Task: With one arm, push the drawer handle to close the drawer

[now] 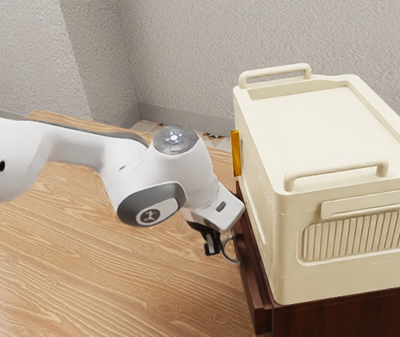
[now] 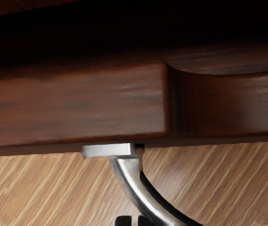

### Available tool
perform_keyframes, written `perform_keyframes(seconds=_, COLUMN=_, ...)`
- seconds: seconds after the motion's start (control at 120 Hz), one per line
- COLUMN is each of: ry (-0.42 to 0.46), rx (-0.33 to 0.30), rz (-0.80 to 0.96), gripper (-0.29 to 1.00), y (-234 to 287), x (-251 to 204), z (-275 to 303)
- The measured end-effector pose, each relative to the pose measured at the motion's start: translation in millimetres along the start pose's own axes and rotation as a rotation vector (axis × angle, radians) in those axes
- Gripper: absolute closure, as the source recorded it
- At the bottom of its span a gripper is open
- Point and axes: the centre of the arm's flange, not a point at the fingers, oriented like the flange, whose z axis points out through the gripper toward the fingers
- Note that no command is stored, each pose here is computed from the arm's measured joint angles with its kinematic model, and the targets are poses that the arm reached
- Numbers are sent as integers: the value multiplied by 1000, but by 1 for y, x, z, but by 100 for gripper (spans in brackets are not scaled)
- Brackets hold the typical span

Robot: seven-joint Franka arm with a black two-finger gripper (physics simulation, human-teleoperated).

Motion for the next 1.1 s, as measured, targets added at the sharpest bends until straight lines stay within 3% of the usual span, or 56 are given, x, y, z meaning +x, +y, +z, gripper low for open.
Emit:
perform_keyframes(seconds=0.358, ry=19, rx=9, rz=107, gripper=79, y=4, x=30, z=1)
perform_keyframes(seconds=0.525, ry=72, rx=-13, rz=54, gripper=79, y=35, x=-16, z=-42)
perform_keyframes(seconds=0.633, ry=103, rx=55, rz=-179, gripper=76, y=-17, x=-81, z=-106)
perform_keyframes(seconds=0.725, ry=121, rx=72, rz=-514, gripper=56, y=-88, x=-127, z=-140)
perform_keyframes(seconds=0.817, ry=146, rx=60, rz=-857, gripper=37, y=-179, x=-129, z=-200)
perform_keyframes(seconds=0.908, ry=48, rx=10, rz=-1144, gripper=24, y=-219, x=-165, z=-212)
perform_keyframes(seconds=1.1, ry=-200, rx=-11, rz=-1423, gripper=10, y=-191, x=-207, z=-185)
